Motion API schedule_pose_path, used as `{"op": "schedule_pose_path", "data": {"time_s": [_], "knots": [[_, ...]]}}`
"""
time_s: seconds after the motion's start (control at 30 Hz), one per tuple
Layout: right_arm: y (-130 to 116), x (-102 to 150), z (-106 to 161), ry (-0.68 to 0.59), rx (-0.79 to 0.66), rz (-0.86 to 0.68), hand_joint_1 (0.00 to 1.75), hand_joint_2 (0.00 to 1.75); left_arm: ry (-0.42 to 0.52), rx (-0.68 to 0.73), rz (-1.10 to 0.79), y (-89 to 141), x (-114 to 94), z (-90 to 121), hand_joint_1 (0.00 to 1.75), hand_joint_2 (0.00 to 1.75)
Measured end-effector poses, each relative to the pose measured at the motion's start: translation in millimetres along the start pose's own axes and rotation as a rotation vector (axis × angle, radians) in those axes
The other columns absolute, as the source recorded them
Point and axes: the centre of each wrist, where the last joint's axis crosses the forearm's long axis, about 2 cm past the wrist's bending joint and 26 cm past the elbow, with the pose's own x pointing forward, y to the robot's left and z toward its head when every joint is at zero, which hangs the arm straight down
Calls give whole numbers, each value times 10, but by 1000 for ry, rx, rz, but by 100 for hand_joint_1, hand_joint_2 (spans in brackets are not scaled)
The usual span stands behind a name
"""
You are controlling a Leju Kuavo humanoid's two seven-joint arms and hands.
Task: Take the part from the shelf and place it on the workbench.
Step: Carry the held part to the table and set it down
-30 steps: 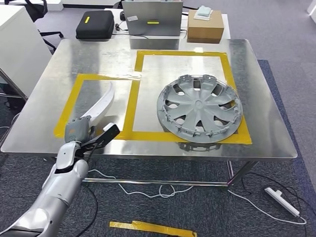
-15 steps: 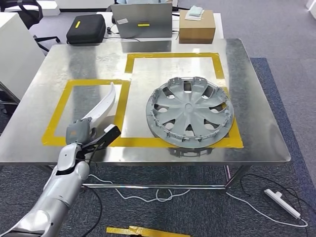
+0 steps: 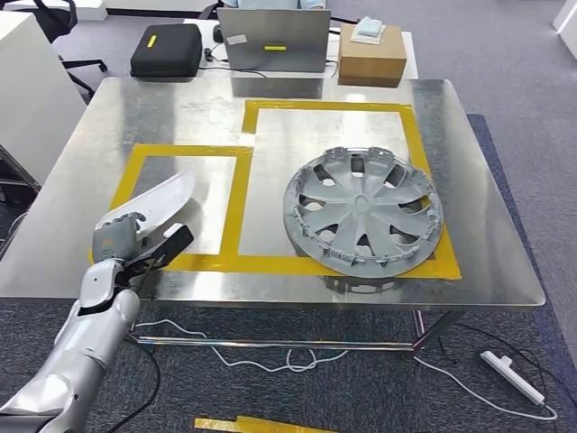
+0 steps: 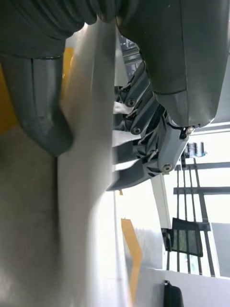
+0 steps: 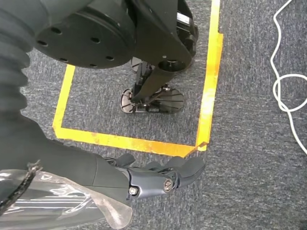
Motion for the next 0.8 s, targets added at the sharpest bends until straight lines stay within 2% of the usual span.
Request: {"op": "schedule_pose_path", "data": {"time_s": [0.17, 0.3, 0.47, 0.6, 0.7, 0.8], "knots": [[0, -1, 0, -1, 0, 0, 0, 0, 11, -8, -16, -16, -71, -6, 0, 175], [-1, -2, 1, 0, 0, 1, 0, 0, 9, 3, -19, -11, -84, -14, 0, 0], [3, -8, 5, -1, 2, 2, 0, 0, -23, 37, -5, -38, -63, 20, 0, 0], [32, -31, 23, 6, 2, -7, 0, 0, -97, 52, 58, -106, 4, 146, 0, 0], [74, -54, 45, 15, -9, -30, 0, 0, -185, 79, 155, -159, 75, 338, 0, 0], [201, -62, 78, 34, -36, -65, 0, 0, -277, 112, 291, -221, 116, 659, 0, 0]]}}
